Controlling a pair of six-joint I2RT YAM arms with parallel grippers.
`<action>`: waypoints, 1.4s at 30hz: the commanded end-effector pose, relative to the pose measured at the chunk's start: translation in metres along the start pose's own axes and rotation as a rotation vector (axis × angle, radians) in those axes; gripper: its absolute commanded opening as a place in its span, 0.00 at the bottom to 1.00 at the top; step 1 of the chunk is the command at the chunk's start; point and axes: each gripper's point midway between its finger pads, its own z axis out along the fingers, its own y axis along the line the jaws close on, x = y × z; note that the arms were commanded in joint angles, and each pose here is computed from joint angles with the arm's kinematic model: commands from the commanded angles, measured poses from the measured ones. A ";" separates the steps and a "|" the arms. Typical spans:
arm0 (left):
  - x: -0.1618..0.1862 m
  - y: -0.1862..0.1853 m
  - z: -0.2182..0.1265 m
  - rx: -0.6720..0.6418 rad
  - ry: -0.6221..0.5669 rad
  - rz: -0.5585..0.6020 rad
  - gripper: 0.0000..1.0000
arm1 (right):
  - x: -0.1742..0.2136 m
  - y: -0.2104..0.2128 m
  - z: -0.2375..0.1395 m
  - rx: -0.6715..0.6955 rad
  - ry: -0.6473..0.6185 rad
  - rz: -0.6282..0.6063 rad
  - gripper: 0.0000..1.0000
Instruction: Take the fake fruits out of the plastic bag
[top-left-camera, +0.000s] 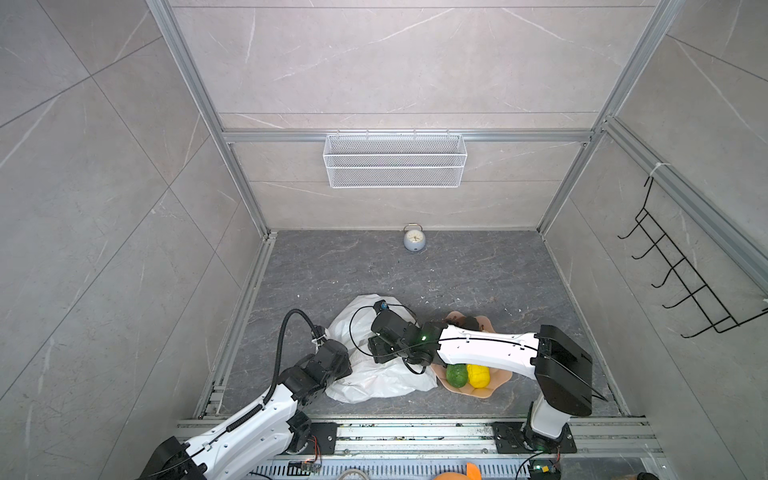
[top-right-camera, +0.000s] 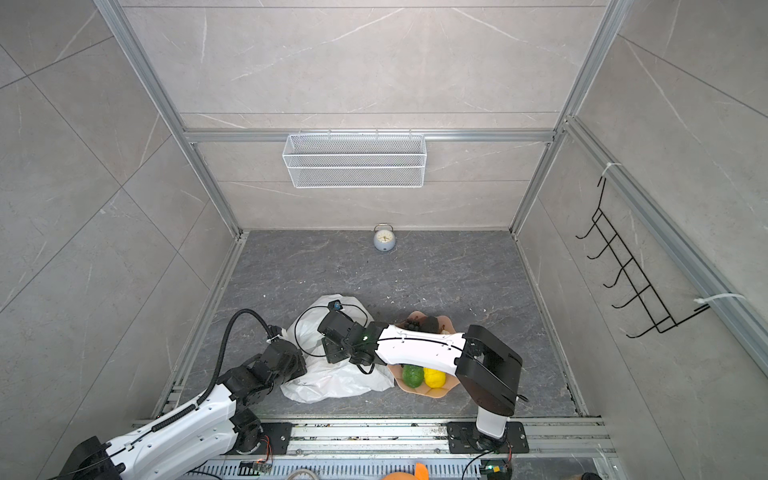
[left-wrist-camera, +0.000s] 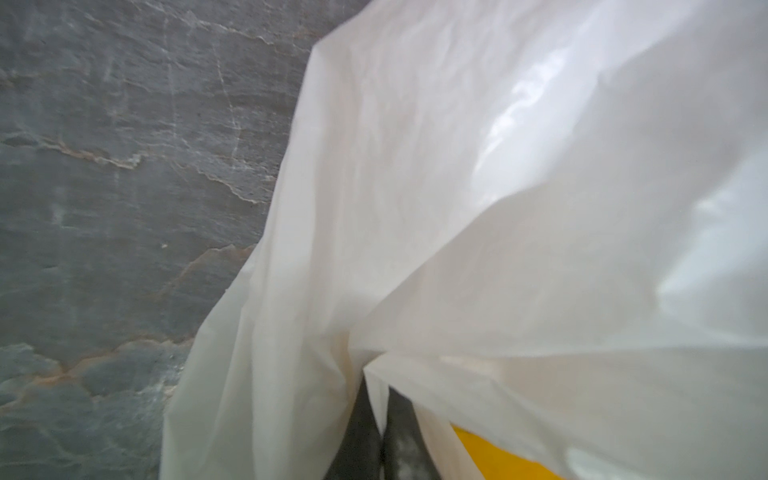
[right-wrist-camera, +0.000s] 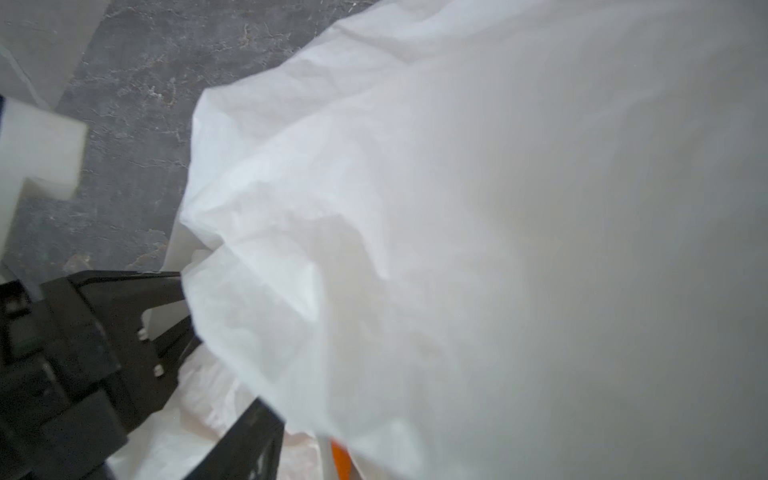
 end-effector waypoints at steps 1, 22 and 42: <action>-0.007 -0.004 -0.004 0.004 -0.023 0.003 0.00 | -0.007 0.023 -0.030 -0.130 -0.037 -0.054 0.68; -0.017 -0.014 -0.014 0.064 -0.069 0.011 0.00 | 0.038 -0.056 -0.001 0.163 0.128 -0.053 0.62; -0.021 -0.028 -0.006 0.113 -0.078 -0.025 0.02 | 0.078 0.017 -0.020 -0.019 0.165 -0.221 0.62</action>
